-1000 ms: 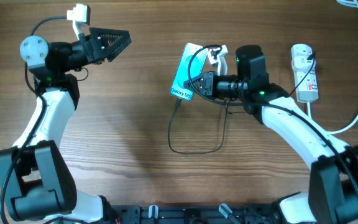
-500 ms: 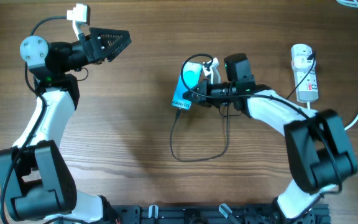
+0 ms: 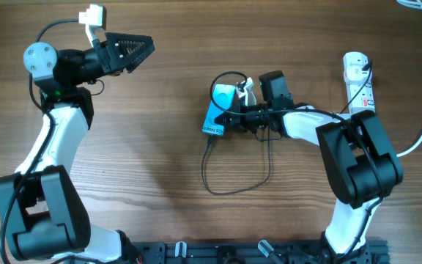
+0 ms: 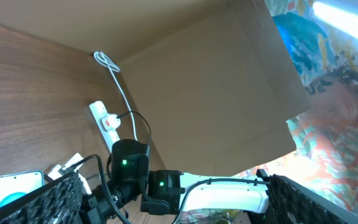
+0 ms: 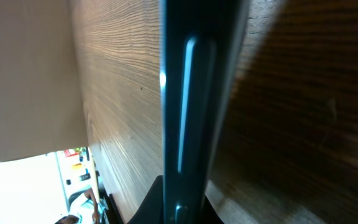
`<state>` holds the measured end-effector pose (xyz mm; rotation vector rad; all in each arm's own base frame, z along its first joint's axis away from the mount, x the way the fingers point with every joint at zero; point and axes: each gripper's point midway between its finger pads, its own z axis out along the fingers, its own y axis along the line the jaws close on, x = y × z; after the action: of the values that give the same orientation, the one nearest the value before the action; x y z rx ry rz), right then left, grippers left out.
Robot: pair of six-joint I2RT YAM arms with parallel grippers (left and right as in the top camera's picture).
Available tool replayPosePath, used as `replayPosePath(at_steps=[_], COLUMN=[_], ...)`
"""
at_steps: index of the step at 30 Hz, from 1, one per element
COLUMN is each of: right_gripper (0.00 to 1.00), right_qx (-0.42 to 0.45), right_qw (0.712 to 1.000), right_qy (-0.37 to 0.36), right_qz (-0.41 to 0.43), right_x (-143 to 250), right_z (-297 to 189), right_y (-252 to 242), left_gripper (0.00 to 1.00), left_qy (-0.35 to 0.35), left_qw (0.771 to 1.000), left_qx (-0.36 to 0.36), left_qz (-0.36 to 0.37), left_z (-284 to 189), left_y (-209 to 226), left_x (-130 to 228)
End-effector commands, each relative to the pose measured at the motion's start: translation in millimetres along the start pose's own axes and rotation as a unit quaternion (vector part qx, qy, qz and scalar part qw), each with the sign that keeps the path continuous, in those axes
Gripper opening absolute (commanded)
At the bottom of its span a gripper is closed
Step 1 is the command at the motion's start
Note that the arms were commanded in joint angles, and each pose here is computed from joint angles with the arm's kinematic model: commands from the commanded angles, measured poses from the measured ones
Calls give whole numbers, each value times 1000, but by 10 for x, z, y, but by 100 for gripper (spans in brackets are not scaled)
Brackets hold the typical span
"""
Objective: Plug charger to phone and switch on socket
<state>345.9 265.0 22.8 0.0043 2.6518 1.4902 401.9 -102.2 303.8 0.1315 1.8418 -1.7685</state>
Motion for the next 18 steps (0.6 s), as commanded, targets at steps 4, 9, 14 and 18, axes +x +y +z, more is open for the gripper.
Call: replayPosePath(at_steps=[4, 9, 14, 18], right_gripper=[4, 4, 5, 5], right_qx=[-12, 9, 22, 22], right_qw=[1000, 1000, 999, 999], right_qy=[11, -3, -11, -11], right_qz=[-24, -24, -24, -24], right_x=[14, -33, -64, -64], right_z=[61, 62, 60, 60], right_y=[9, -66, -107, -107], left_gripper=[100, 100, 100, 100], left_qy=[4, 4, 4, 4], left_qw=[1000, 1000, 1000, 1000], left_qx=[3, 3, 3, 3], left_qz=[16, 16, 16, 16], left_z=[-14, -14, -14, -14], left_y=[-96, -96, -96, -96], left_x=[6, 6, 6, 6])
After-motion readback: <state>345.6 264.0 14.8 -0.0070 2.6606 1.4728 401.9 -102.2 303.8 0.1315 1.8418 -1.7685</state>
